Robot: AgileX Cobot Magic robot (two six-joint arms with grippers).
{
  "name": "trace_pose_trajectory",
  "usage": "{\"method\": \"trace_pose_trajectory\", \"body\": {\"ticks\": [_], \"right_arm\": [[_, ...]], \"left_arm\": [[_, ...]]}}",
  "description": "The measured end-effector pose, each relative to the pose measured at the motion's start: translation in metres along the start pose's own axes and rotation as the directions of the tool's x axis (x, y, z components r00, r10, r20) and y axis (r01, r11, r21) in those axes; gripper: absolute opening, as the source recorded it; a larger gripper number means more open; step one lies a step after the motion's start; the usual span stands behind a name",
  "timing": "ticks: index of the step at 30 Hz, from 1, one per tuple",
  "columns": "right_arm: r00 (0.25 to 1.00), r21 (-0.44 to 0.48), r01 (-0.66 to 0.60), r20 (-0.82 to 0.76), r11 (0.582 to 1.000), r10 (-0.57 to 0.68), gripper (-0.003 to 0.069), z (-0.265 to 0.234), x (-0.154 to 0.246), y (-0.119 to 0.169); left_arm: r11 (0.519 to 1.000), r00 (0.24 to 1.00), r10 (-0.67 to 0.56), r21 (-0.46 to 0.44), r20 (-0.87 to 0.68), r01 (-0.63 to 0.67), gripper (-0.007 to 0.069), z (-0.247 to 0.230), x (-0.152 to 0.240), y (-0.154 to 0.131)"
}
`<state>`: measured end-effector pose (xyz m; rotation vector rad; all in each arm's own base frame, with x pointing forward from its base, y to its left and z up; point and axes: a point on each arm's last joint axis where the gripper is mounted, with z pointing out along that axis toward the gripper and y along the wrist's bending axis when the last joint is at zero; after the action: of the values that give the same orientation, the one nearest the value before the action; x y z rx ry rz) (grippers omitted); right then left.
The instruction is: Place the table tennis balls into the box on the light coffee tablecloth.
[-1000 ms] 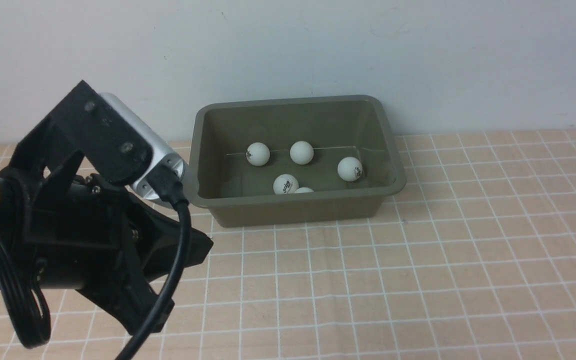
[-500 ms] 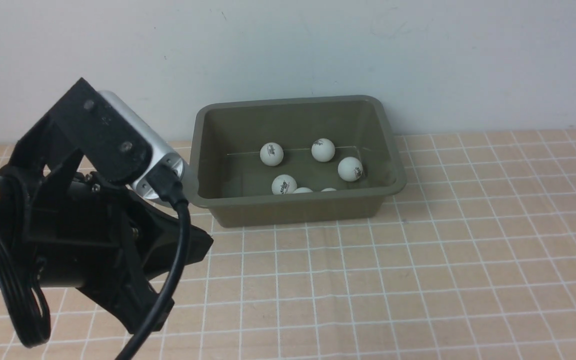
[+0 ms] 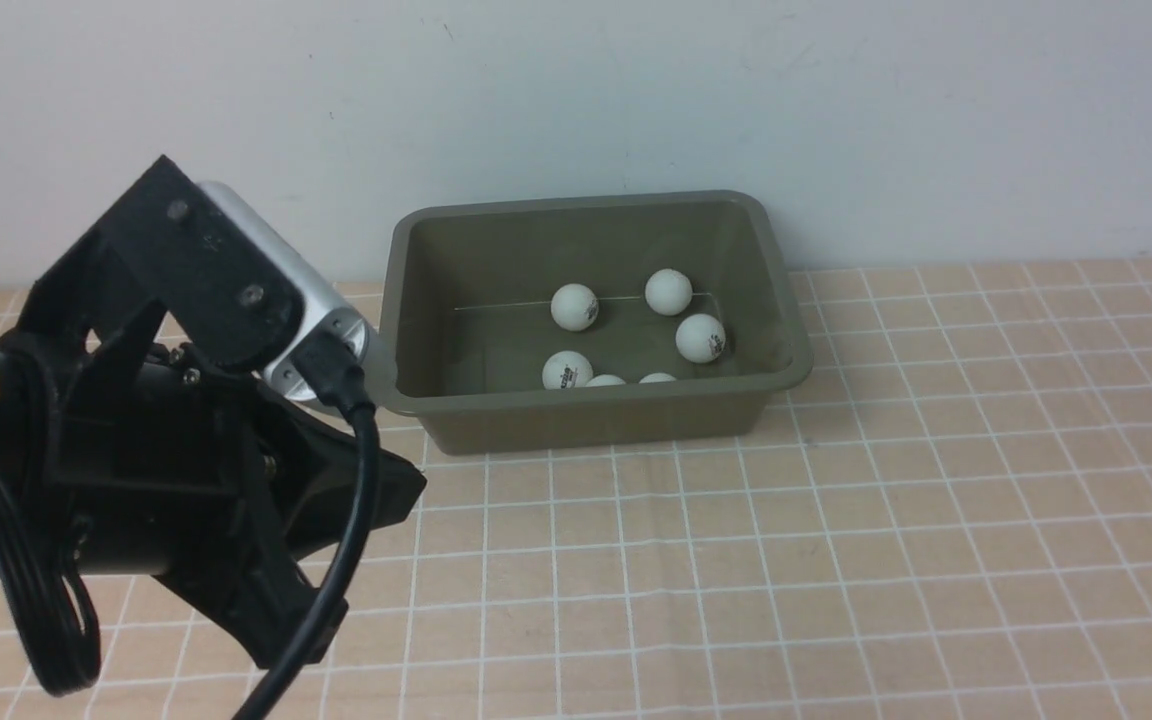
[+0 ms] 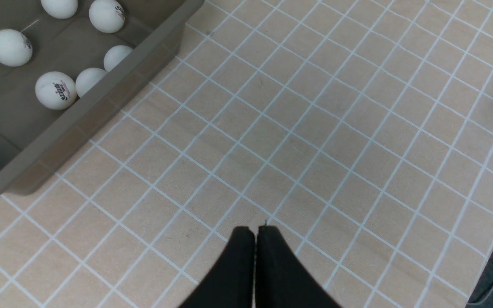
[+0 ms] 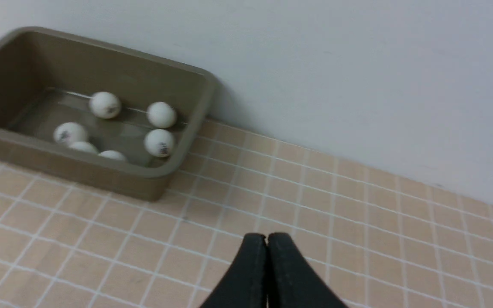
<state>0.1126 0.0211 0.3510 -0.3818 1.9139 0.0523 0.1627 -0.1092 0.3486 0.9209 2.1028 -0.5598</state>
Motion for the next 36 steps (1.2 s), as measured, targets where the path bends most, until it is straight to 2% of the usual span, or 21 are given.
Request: {"method": "trace_pose_trajectory", "body": {"ticks": [6, 11, 15, 22, 36], "right_arm": [[0.999, -0.052, 0.008, 0.051, 0.999, -0.005, -0.0011, 0.01, 0.032, 0.014], [0.987, -0.027, 0.059, 0.15, 0.998, -0.055, -0.0011, -0.005, 0.043, 0.018], [0.984, -0.005, 0.109, 0.144, 0.994, -0.107, -0.0011, -0.018, 0.05, 0.018], [0.996, 0.055, 0.044, 0.071, 0.997, -0.048, -0.0011, -0.015, 0.078, 0.016], [0.994, 0.069, -0.039, 0.107, 0.997, 0.031, -0.0011, -0.013, 0.081, 0.015]], "left_arm": [[1.0, 1.0, -0.009, 0.007, 0.006, 0.009, -0.0045, 0.0, -0.001, -0.001], [1.0, 1.0, -0.013, 0.011, 0.007, 0.012, -0.0045, 0.0, -0.001, -0.001], [1.0, 1.0, -0.016, 0.016, 0.007, 0.016, -0.0045, 0.0, -0.001, -0.001], [1.0, 1.0, -0.018, 0.024, 0.017, 0.017, -0.0045, 0.0, -0.002, -0.002], [1.0, 0.999, -0.008, 0.012, 0.043, 0.007, -0.0045, 0.0, -0.004, -0.001]]}}
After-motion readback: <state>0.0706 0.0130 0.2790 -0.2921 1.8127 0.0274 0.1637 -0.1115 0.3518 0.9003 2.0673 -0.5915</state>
